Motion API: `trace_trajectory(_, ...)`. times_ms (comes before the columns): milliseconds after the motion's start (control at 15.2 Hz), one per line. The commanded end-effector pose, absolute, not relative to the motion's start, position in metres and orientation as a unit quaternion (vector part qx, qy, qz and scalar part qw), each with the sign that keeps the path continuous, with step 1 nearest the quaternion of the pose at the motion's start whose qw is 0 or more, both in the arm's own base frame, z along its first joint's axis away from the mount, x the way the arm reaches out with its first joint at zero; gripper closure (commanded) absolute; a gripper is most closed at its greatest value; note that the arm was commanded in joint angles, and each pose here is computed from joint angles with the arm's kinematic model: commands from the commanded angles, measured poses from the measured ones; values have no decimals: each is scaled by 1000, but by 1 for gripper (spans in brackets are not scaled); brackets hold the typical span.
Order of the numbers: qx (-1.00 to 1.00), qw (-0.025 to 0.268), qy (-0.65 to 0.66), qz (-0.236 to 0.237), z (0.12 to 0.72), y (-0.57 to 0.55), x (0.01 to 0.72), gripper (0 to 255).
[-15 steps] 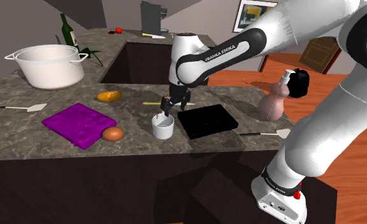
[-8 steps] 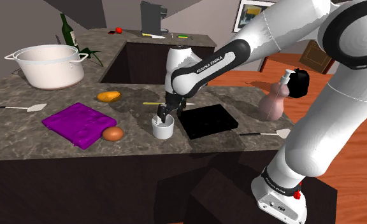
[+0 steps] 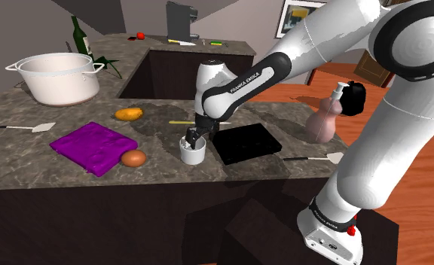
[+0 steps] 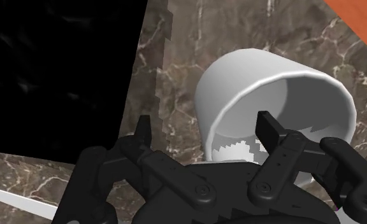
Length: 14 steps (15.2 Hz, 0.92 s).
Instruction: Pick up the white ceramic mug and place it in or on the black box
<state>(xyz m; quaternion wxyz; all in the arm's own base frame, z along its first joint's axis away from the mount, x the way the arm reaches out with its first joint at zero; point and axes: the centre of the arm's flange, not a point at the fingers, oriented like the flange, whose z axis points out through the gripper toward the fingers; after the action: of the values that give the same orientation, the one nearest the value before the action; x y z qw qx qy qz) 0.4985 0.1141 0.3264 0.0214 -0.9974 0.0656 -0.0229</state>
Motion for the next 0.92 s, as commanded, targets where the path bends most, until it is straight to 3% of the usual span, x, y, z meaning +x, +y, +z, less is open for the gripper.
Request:
trace_trajectory(0,-997,21,66,-23,326,114,498,0)
trace_trajectory(66,-997,21,66,-23,326,114,498,0)
trace_trajectory(132,-997,21,66,-23,326,114,498,255)
trace_trajectory(858,-997,21,66,-23,337,114,498,255)
